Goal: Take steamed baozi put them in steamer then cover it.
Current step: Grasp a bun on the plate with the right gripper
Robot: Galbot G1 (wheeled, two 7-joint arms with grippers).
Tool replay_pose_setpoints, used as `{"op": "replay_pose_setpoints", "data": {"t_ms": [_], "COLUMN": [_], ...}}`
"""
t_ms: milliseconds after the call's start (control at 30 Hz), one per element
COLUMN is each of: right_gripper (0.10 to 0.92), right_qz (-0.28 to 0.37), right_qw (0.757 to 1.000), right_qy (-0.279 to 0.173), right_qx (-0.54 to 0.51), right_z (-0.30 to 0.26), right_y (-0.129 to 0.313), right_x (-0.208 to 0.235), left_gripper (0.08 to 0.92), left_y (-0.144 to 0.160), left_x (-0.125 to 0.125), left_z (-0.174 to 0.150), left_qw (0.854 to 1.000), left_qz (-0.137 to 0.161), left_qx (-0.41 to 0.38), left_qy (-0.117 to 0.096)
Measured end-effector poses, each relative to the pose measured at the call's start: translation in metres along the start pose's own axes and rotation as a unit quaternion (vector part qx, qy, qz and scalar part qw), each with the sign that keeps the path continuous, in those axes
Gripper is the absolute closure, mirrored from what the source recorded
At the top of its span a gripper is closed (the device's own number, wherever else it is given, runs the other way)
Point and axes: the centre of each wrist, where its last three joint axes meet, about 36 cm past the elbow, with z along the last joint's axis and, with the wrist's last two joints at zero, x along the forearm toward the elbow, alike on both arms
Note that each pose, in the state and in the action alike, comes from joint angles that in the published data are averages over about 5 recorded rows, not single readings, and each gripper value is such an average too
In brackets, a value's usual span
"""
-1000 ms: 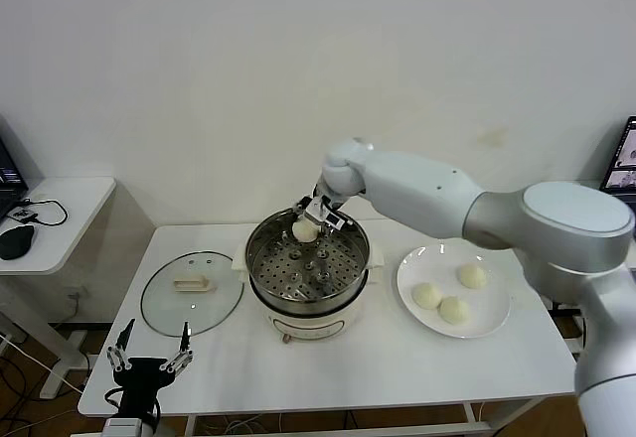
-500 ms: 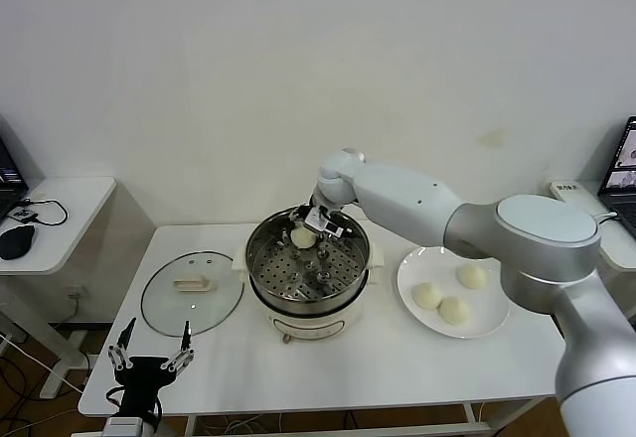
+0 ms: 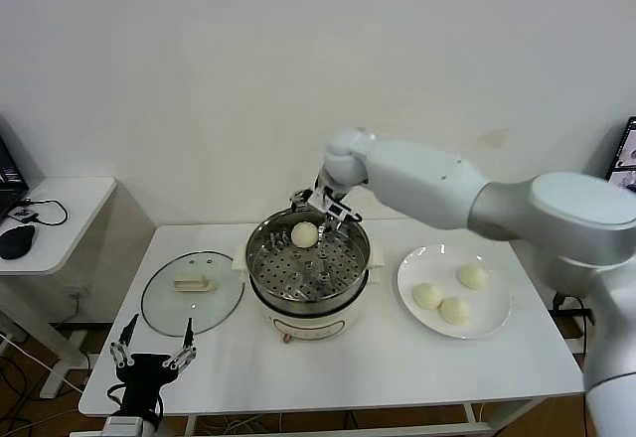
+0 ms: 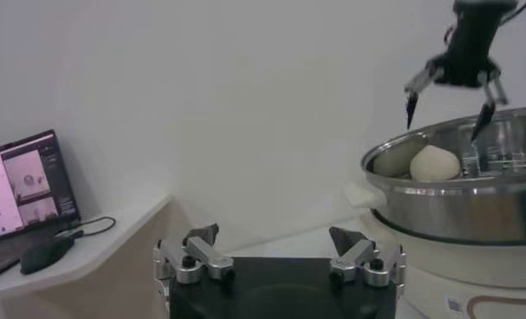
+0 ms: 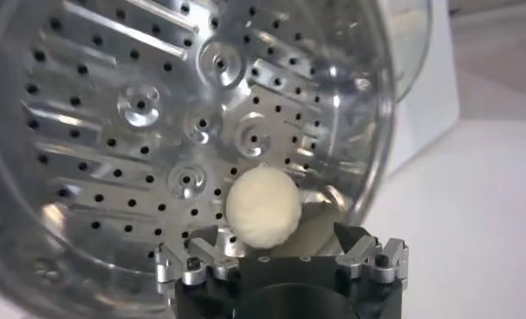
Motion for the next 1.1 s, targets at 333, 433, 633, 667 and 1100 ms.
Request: {"op": "replay_pose_setpoints", "data": {"t_ms": [333, 433, 633, 667, 1100], "right_gripper": [0.199, 0.200, 0.199, 0.199, 0.200], "right_qz": [-0.005, -0.005, -0.009, -0.011, -0.043], "right_qw": [0.987, 0.980, 0.962, 0.959, 0.933], "right_qy": [0.030, 0.033, 0.037, 0.037, 0.048], "right_qx": [-0.158, -0.198, -0.271, -0.281, -0.354], "right_z": [0.041, 0.051, 0.069, 0.071, 0.077], "right_y": [0.075, 0.108, 0.177, 0.188, 0.289], "right_x": [0.069, 0.078, 0.075, 0.073, 0.015], "left_gripper": [0.177, 0.177, 0.177, 0.177, 0.177], "left_y": [0.004, 0.003, 0.003, 0.003, 0.004], "left_x": [-0.001, -0.003, -0.004, -0.004, -0.008], "left_z": [-0.009, -0.010, -0.009, -0.008, 0.000], "left_qw": [1.000, 1.000, 1.000, 1.000, 1.000], "left_qz": [0.006, 0.008, 0.012, 0.012, 0.012], "left_qx": [0.000, 0.002, -0.001, -0.002, -0.006], "left_qy": [-0.008, -0.009, -0.008, -0.007, 0.003]}}
